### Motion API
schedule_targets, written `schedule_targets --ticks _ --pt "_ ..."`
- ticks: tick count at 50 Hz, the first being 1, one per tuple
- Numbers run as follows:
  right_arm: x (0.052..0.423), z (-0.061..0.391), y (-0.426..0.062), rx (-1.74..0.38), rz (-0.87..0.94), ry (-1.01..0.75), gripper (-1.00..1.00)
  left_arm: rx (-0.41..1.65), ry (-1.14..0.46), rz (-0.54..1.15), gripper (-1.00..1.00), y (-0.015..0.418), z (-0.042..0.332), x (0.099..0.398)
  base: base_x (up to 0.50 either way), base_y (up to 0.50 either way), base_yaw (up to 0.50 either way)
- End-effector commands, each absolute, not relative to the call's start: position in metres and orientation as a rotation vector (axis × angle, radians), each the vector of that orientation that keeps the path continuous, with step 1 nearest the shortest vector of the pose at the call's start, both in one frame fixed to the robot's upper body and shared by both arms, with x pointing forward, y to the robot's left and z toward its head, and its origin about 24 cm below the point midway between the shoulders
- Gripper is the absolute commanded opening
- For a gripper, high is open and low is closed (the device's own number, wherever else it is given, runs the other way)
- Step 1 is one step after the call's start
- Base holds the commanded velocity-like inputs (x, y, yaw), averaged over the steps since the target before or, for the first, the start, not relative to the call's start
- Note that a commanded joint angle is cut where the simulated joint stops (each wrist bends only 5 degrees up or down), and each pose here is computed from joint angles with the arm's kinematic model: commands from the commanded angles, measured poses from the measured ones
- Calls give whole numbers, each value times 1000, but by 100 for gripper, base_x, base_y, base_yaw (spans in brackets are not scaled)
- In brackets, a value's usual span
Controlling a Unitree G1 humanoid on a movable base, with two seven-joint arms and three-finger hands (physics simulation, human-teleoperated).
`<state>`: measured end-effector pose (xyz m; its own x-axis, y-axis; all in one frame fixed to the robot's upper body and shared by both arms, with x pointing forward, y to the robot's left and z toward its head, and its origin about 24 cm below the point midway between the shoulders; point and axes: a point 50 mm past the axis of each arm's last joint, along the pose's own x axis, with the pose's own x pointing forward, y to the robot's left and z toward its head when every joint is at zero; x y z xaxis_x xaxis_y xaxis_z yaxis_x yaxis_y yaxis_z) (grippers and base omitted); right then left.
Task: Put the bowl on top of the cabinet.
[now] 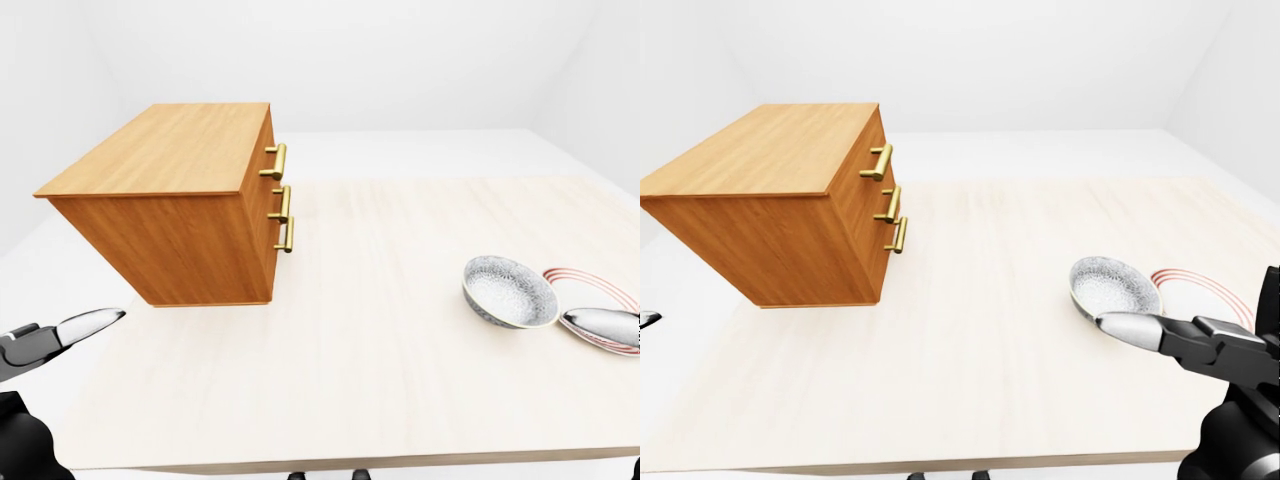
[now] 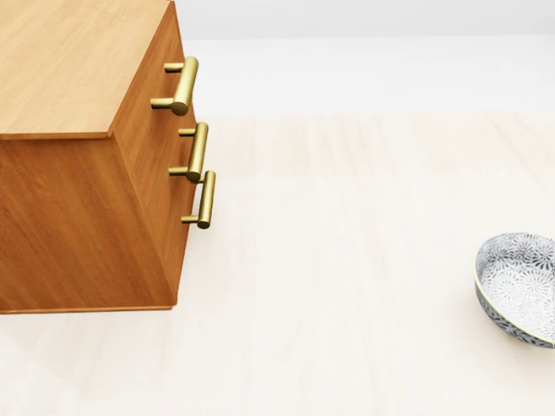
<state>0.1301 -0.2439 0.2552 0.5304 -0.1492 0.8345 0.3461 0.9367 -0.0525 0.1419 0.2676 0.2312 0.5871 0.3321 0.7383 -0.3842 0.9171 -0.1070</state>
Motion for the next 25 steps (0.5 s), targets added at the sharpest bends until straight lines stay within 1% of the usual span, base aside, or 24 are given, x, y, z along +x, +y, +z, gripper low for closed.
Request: schedule_targets --ticks 1,11,25 --pt "132 254 -243 -222 -296 -963 100 67 -844 417 100 268 231 142 3 50 0" --pt "132 254 -245 -221 -304 -963 100 66 -840 416 100 268 230 143 3 47 0" --pt "134 252 -243 -229 -297 -946 100 67 -832 414 100 267 229 144 0 0 0"
